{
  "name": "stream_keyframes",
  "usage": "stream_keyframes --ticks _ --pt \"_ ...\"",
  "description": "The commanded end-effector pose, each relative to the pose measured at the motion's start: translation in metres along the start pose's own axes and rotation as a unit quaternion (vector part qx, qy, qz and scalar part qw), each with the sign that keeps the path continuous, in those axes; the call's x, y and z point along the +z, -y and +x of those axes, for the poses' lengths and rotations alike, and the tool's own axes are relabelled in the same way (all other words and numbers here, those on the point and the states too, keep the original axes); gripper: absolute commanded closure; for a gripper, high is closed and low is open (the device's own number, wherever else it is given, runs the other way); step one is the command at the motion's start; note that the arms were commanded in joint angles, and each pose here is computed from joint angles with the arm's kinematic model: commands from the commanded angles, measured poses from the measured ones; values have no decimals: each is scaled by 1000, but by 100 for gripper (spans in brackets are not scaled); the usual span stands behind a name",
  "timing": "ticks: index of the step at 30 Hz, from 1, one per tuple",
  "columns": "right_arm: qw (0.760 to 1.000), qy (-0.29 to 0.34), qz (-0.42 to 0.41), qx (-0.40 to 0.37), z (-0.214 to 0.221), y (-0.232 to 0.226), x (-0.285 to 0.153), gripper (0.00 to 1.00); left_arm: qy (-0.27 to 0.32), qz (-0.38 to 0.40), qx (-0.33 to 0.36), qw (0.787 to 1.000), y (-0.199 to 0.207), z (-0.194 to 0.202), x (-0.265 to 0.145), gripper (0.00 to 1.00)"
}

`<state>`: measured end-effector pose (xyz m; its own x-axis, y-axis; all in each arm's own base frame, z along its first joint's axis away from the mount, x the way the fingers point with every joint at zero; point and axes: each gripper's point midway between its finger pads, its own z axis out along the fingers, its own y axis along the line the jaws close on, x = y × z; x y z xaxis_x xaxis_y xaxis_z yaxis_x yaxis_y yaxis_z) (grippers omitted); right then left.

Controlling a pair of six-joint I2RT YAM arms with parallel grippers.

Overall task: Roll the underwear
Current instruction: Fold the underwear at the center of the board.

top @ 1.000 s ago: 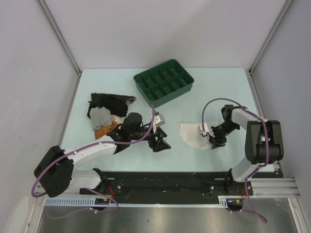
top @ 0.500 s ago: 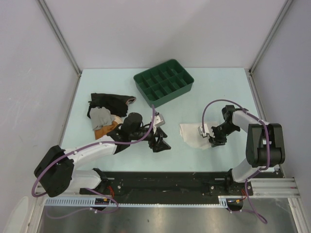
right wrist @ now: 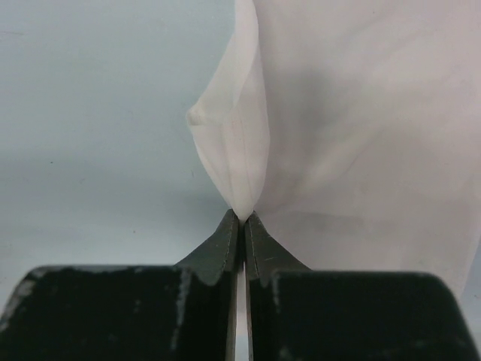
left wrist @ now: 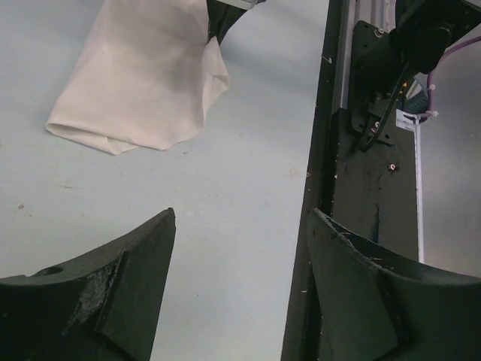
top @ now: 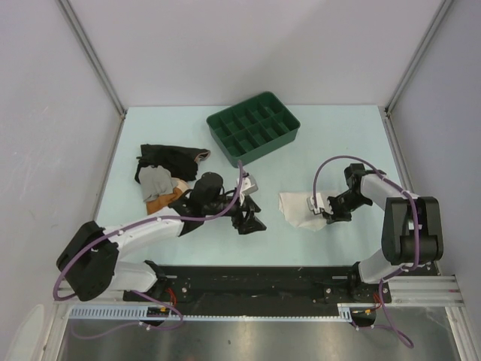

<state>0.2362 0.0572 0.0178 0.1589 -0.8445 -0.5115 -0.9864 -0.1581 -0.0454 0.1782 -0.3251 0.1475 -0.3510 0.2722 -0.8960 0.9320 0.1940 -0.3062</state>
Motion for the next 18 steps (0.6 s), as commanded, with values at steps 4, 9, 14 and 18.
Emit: stream_keyframes --ticks 4,9,14,18 --pt "1000 8 21 1 -16 20 -27 95 19 25 25 999 4 -26 9 25" --pt "999 1 31 9 -19 43 -32 94 18 26 20 999 3 -22 11 25" --pt "999 -5 33 24 -16 62 -28 92 15 26 15 999 3 -18 11 25" --pt "999 -6 35 32 -15 78 -25 92 16 27 14 999 3 -19 12 25"
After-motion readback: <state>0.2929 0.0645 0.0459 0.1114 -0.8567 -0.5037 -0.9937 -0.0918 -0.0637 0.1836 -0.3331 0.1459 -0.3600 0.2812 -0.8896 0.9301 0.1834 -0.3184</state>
